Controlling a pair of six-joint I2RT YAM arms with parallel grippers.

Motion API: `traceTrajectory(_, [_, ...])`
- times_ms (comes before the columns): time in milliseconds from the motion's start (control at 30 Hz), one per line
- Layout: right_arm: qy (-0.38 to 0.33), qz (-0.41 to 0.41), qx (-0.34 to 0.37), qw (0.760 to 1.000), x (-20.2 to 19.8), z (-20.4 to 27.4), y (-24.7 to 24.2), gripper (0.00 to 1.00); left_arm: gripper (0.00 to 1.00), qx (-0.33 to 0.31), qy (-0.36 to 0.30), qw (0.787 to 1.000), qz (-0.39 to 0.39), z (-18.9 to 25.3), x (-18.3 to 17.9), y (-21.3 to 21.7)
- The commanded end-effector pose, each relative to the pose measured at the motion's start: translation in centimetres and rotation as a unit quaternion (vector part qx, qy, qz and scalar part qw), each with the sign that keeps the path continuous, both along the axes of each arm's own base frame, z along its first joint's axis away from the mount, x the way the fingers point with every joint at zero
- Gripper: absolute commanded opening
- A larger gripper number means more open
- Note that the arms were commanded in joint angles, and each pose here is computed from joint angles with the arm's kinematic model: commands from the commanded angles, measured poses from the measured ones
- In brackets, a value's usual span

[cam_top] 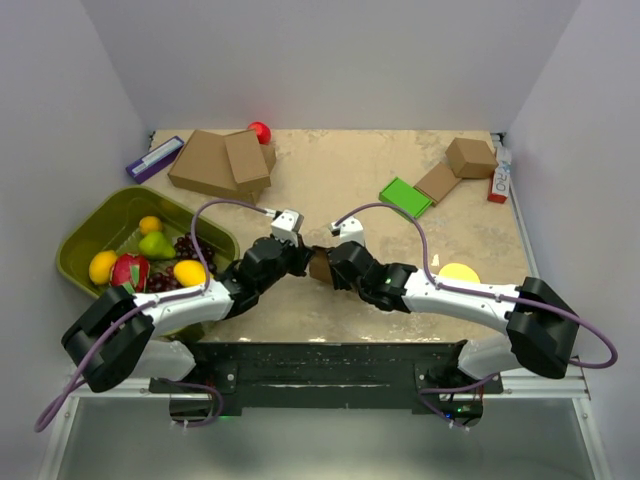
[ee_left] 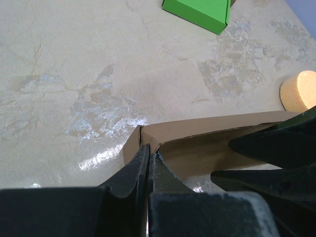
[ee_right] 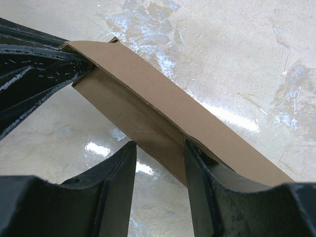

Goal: Fold the paper box

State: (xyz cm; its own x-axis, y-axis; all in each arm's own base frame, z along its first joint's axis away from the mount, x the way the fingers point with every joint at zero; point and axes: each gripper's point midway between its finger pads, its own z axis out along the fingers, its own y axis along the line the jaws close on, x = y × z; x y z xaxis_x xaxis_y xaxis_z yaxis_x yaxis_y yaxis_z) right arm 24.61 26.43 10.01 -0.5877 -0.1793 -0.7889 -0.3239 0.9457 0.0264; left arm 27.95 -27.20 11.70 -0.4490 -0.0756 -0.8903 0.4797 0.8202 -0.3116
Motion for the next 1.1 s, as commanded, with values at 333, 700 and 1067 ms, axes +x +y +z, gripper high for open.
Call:
traceTrajectory(333, [0.053, -0.006, -0.032, 0.998, -2.9, 2.0, -4.0, 0.72, 0.0, 0.076, 0.066, 0.995, -0.001, -3.4, -1.5, 1.0])
traceTrajectory(700, [0.07, -0.11, -0.015, 0.991, -5.4, 4.6, -9.6, 0.68, 0.0, 0.085, 0.066, 0.994, 0.003, -2.1, -0.9, 0.7])
traceTrajectory(1067, [0.036, -0.146, -0.018, 0.989, -4.7, 5.6, -11.7, 0.59, 0.0, 0.087, 0.072, 0.994, 0.0, -2.0, -0.7, 0.3])
